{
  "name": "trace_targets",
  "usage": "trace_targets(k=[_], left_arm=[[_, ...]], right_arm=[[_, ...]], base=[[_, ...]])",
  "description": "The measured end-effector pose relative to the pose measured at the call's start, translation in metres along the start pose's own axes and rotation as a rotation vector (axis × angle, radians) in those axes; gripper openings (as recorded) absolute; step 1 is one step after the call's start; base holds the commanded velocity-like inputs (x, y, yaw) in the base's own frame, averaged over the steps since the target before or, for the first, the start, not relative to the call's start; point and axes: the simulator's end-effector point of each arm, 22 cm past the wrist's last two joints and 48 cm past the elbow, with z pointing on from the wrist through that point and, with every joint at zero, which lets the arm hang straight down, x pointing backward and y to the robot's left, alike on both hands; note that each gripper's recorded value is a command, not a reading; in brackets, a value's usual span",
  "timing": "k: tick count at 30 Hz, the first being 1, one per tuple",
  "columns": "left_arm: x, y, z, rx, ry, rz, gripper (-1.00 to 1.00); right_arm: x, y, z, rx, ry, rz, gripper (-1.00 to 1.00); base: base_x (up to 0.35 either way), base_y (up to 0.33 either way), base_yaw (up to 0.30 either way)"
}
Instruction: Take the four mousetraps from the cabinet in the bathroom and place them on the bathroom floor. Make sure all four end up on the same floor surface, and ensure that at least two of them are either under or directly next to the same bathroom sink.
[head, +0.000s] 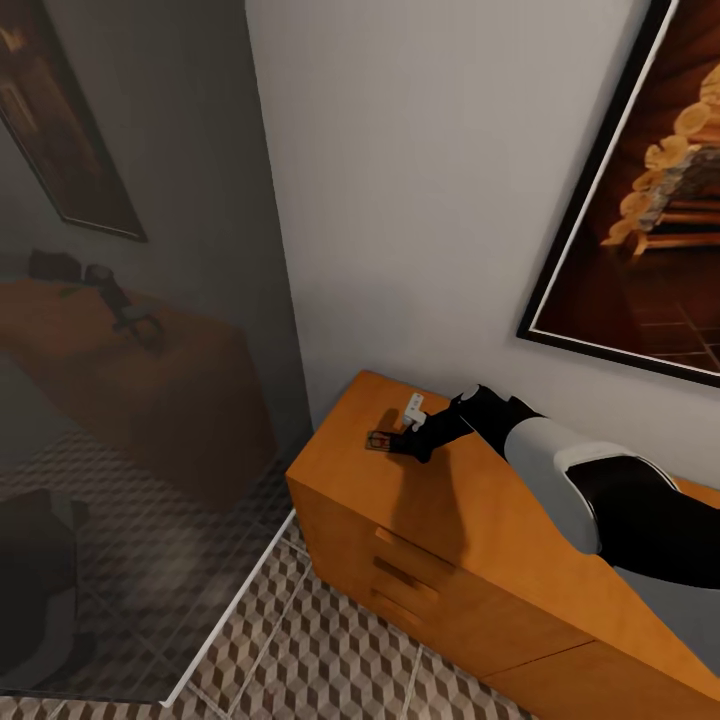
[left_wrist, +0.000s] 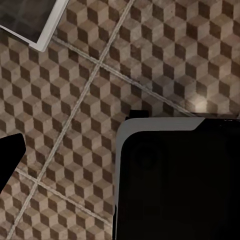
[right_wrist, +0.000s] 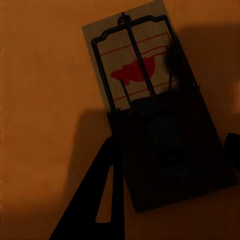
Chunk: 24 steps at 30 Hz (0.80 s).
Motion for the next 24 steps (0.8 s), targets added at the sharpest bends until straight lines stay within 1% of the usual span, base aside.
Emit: trace_targets(k=[4,7,12,18,21,24], left_arm=[[0.0,0.0,0.0,0.0,0.0,0.0,1.0],[0.0,0.0,0.0,0.0,0.0,0.0,1.0],[0.001,0.0,0.0,0.0,0.002,0.0,1.0],[0.001,0.0,0.0,0.0,0.002,0.0,1.0],[0.0,0.0,0.0,0.0,0.002,0.0,1.0],[0.001,0.0,0.0,0.0,0.002,0.0,1.0]], right_arm=[[-0.001,0.002,0.001,-0.005,-0.001,0.002,-1.0],[-0.005,0.0,0.0,0.003,0.014,-0.016,-1.0],[-0.041,-0.013,-0.019,0.041,-0.01,-0.019,-1.0],[-0.069,-0.015,-0.036,0.041,-0.037,-0.035,-1.0],[-0.074,-0.016,-0.04,0.046,-0.032,-0.015,-1.0],[-0.075,-0.017,-0.042,0.05,-0.027,-0.005,-1.0]], base=[[0.0,0.0,0.0],[0.0,0.0,0.0],[0.0,0.0,0.0],[0.0,0.0,0.0],[0.0,0.0,0.0],[0.0,0.0,0.0]])
